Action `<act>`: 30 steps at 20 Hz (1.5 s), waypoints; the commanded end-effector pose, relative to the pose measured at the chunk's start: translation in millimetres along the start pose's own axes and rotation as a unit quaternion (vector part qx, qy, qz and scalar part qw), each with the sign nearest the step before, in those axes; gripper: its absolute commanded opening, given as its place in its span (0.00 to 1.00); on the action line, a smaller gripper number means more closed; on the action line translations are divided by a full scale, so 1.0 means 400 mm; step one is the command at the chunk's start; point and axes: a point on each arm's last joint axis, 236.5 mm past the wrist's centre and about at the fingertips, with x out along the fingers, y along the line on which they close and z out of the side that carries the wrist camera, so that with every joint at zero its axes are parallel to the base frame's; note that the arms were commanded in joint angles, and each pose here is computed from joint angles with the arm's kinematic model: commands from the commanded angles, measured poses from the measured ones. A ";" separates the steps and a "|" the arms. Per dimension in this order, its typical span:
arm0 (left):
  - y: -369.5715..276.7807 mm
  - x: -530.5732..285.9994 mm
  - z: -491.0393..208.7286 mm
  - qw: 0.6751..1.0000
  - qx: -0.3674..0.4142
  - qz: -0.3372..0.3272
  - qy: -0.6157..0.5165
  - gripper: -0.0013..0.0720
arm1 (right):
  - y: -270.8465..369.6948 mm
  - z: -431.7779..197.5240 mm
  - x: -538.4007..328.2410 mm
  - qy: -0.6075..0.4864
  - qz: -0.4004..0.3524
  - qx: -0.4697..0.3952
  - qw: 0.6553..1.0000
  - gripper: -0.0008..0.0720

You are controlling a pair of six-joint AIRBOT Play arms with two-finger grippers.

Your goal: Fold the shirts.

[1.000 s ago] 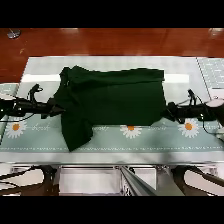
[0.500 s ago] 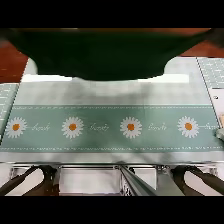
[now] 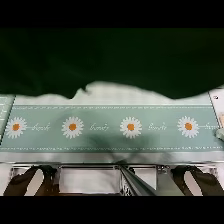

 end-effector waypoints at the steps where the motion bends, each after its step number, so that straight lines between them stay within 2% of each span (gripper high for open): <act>1: 0.038 -0.166 -0.005 0.999 0.023 0.036 -0.019 0.05 | -0.034 -0.040 -0.116 -0.001 -0.051 0.000 0.999 0.04; 4: 0.050 -0.136 -0.090 0.998 0.024 0.022 0.050 0.05 | -0.023 -0.094 -0.091 0.053 -0.037 0.008 0.998 0.04; 7: 0.053 0.001 -0.249 0.987 0.012 0.016 0.161 0.05 | -0.006 -0.171 -0.008 0.127 -0.006 0.020 0.992 0.04; 10: 0.057 0.180 -0.442 0.966 -0.010 0.015 0.258 0.05 | 0.006 -0.302 0.137 0.216 0.034 0.040 0.975 0.04; 14: 0.039 0.419 -0.713 0.937 -0.055 0.007 0.344 0.05 | -0.029 -0.501 0.396 0.282 0.047 0.087 0.954 0.04; 18: 0.019 0.620 -0.933 0.913 -0.094 0.002 0.396 0.05 | -0.058 -0.672 0.654 0.328 0.054 0.142 0.932 0.04; 22: 0.022 0.791 -1.077 0.907 -0.137 0.018 0.397 0.05 | -0.081 -0.802 0.893 0.345 0.048 0.184 0.919 0.04; 26: -0.026 0.853 -1.152 0.877 -0.187 0.000 0.443 0.05 | -0.083 -0.855 1.026 0.386 0.066 0.197 0.899 0.04; 28: -0.037 0.816 -1.152 0.864 -0.149 -0.025 0.479 0.05 | -0.073 -0.868 1.000 0.423 0.087 0.173 0.885 0.04; 30: -0.044 0.734 -1.171 0.833 -0.117 -0.052 0.538 0.05 | -0.056 -0.895 0.927 0.474 0.120 0.143 0.860 0.04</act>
